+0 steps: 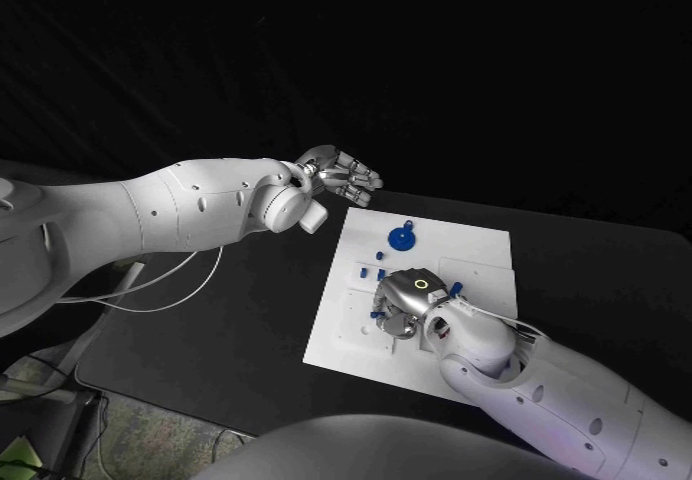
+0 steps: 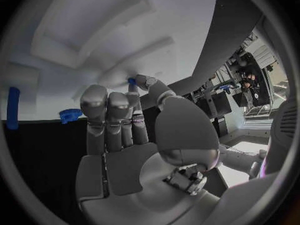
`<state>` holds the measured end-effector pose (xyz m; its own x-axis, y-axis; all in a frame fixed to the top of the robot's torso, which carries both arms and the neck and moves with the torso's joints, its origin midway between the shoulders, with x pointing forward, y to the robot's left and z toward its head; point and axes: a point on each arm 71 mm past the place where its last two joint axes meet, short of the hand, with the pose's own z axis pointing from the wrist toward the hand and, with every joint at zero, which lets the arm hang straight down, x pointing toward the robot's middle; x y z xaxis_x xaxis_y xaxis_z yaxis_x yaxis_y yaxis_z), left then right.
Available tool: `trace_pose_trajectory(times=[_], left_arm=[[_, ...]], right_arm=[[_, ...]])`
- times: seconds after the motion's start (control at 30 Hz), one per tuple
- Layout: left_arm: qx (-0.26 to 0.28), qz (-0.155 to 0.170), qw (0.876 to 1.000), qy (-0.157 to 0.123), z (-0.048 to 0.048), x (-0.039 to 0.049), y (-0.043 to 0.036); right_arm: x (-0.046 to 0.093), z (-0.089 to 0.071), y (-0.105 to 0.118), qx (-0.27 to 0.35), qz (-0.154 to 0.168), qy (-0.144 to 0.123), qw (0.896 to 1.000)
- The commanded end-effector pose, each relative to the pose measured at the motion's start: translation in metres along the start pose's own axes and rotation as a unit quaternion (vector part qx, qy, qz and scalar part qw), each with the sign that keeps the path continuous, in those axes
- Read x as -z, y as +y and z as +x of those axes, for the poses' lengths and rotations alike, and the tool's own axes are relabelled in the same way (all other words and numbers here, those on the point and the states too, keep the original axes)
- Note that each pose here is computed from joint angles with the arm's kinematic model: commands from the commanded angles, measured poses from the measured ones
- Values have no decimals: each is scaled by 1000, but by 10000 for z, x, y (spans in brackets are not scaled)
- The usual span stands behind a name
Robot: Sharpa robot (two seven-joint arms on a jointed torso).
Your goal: Assemble the parts on the task board
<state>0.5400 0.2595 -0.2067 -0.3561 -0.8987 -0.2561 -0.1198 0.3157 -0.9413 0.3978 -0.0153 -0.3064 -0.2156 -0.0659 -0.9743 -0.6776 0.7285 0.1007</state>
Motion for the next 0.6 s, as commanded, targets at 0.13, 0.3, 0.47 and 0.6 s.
trace_pose_trajectory(times=[0.13,0.3,0.47,0.6], left_arm=[[-9,1,1000,12,31,-5,-14],[-12,0,1000,14,34,-6,-14],[-13,0,1000,14,36,-7,-13],[-13,0,1000,14,35,-7,-13]], right_arm=[[31,180,-76,32,29,46,998],[33,152,-72,28,32,22,999],[33,130,-69,25,33,6,999],[35,107,-65,23,34,-8,999]])
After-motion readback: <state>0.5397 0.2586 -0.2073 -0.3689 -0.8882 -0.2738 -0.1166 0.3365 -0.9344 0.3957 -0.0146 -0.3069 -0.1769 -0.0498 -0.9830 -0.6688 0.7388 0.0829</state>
